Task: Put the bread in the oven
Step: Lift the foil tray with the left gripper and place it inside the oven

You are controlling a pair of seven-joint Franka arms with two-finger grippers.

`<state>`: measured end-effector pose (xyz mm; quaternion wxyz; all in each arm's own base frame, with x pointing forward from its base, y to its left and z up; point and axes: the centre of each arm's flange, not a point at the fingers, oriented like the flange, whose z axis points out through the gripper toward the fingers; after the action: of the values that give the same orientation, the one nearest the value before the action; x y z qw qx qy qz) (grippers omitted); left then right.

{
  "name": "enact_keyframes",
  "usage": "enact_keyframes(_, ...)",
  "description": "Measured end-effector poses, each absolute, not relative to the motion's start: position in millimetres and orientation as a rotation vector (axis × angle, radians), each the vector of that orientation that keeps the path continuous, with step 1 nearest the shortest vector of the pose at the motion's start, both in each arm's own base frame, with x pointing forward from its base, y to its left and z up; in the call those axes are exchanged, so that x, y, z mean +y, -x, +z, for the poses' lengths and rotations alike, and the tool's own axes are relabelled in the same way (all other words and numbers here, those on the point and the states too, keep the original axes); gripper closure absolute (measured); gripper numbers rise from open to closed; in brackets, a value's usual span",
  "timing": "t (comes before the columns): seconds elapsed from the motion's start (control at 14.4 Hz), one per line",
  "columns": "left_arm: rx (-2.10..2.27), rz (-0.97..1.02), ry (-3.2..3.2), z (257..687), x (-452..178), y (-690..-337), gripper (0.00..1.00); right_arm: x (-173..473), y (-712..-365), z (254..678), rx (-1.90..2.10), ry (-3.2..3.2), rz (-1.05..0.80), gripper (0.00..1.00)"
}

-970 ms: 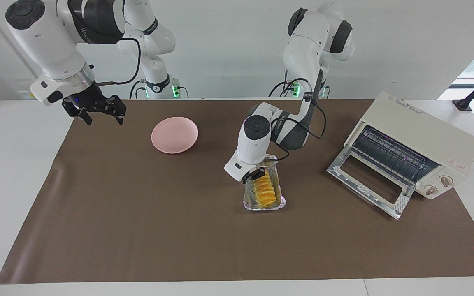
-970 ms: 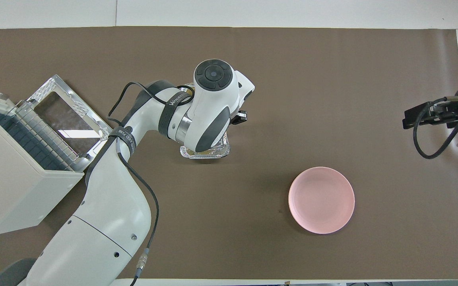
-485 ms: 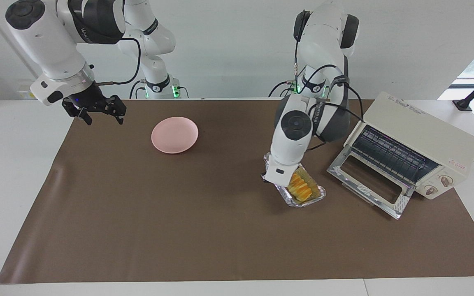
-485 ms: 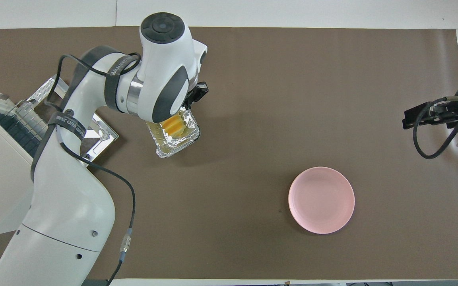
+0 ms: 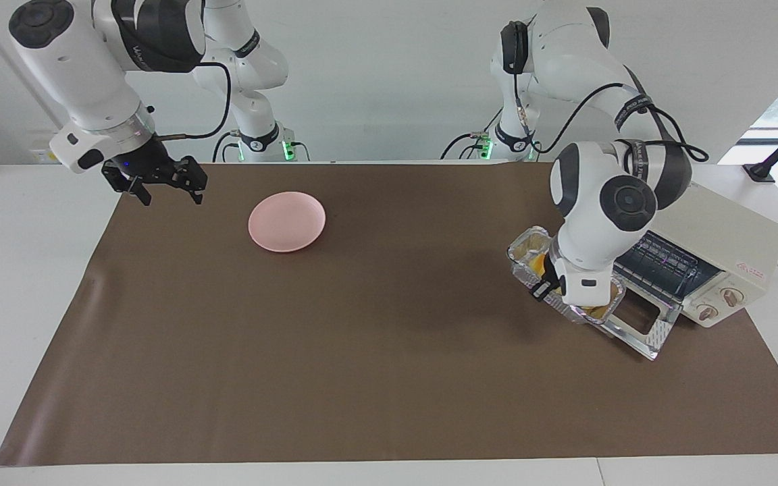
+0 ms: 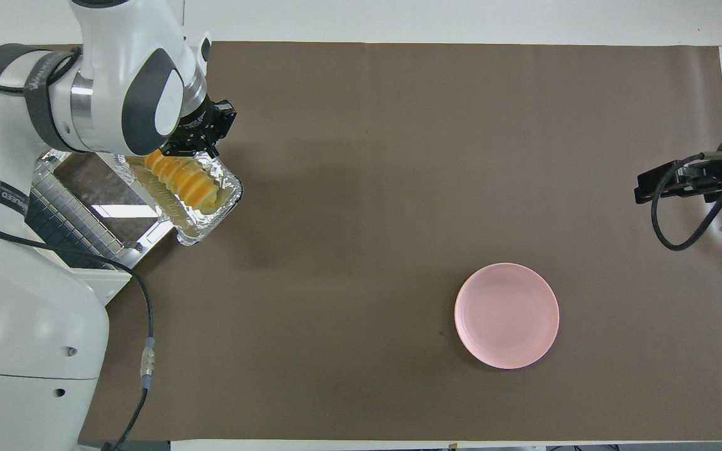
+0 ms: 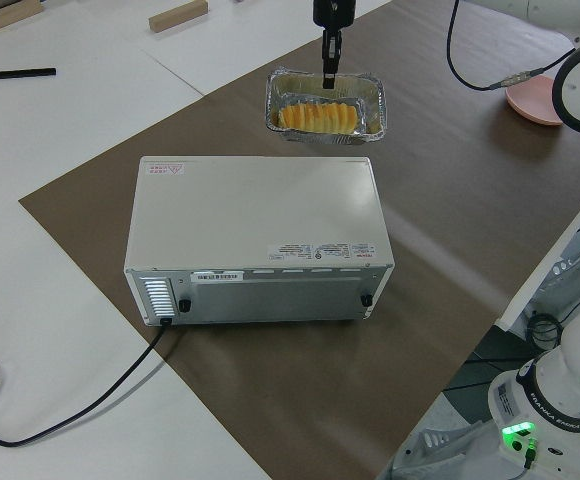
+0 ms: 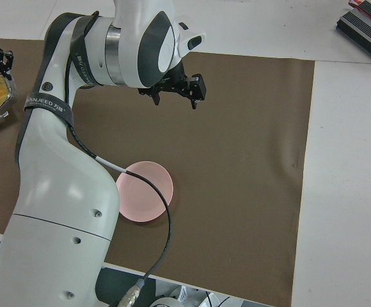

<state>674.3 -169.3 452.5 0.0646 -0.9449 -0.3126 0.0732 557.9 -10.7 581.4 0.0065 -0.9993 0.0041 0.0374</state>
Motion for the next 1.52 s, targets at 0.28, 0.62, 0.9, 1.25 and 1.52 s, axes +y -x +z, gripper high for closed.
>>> enact_keyframes(0.28, -1.049, 0.229, 2.809, 455, -114, -684, 0.98, -11, -558, 581, 0.013, 3.126, 0.117, 0.00)
enact_keyframes(0.62, -0.963, 0.207, 2.856, 454, -72, -693, 0.98, -11, -558, 581, 0.013, 3.126, 0.117, 0.00)
enact_keyframes(0.9, -0.817, 0.238, 2.867, 446, -31, -692, 0.98, -11, -558, 581, 0.013, 3.126, 0.117, 0.00)
enact_keyframes(1.25, -0.832, 0.316, 2.867, 423, 13, -681, 0.98, -11, -558, 581, 0.013, 3.126, 0.117, 0.00)
enact_keyframes(1.52, -0.838, 0.345, 2.857, 418, 17, -672, 0.98, -11, -558, 581, 0.013, 3.126, 0.117, 0.00)
